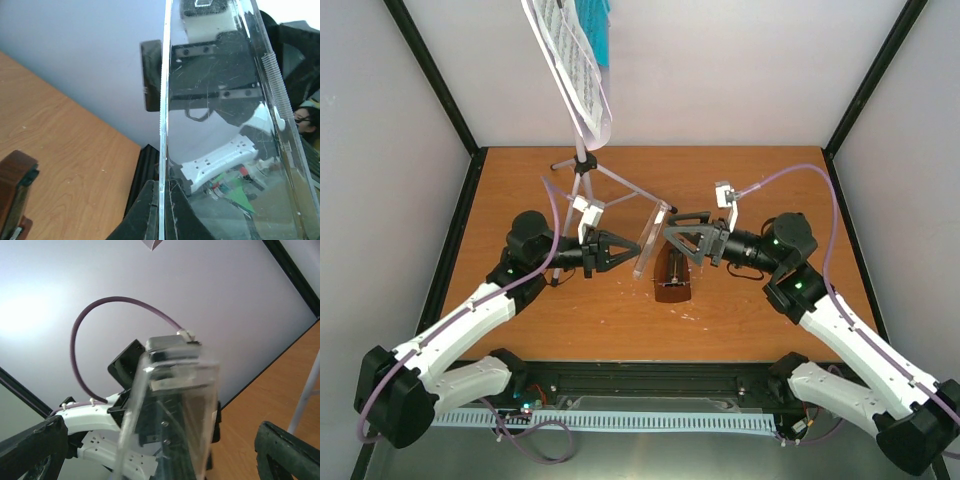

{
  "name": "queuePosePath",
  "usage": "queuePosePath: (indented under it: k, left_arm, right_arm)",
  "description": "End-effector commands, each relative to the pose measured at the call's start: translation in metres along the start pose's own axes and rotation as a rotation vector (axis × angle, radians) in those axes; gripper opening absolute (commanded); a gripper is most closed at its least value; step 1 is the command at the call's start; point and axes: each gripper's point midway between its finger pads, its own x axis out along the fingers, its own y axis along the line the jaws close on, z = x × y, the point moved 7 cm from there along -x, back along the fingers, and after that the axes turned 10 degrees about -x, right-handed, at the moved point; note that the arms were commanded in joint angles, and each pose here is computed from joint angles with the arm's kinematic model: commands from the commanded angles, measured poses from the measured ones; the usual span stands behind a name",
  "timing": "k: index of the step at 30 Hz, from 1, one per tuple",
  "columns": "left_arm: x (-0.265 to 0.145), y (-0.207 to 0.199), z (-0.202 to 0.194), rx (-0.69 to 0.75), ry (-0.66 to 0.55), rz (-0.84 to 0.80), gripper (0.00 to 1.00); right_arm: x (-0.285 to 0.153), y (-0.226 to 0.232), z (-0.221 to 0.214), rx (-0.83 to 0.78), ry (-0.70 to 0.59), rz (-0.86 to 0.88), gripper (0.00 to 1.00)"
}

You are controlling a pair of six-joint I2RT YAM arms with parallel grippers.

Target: Pack up the instrument practice props

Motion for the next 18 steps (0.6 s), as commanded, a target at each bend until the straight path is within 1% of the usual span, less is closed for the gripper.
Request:
queuePosePath:
  k: [1, 7, 12, 18]
  left_arm:
    - [-0.002, -0.02, 0.003, 0.051, 0.038, -0.12, 0.0]
    - [0.0, -0.022, 0.001, 0.044, 0.077, -0.164, 0.0]
    - [0.001, -0.02, 0.003, 0.048, 0.064, -0.17, 0.0]
    - [0.006, -0.01, 0.005, 0.025, 0.049, -0.151, 0.0]
  right_arm:
    - [0.009, 0.004, 0.01, -0.062, -0.021, 0.021, 1.0]
    - [0.015, 0.005, 0.009, -0.09, -0.022, 0.05, 1.0]
    - [0.018, 0.014, 0.013, -0.129, -0.005, 0.108, 0.99]
    - [0.015, 0.02, 0.017, -0.132, -0.016, 0.118, 0.91]
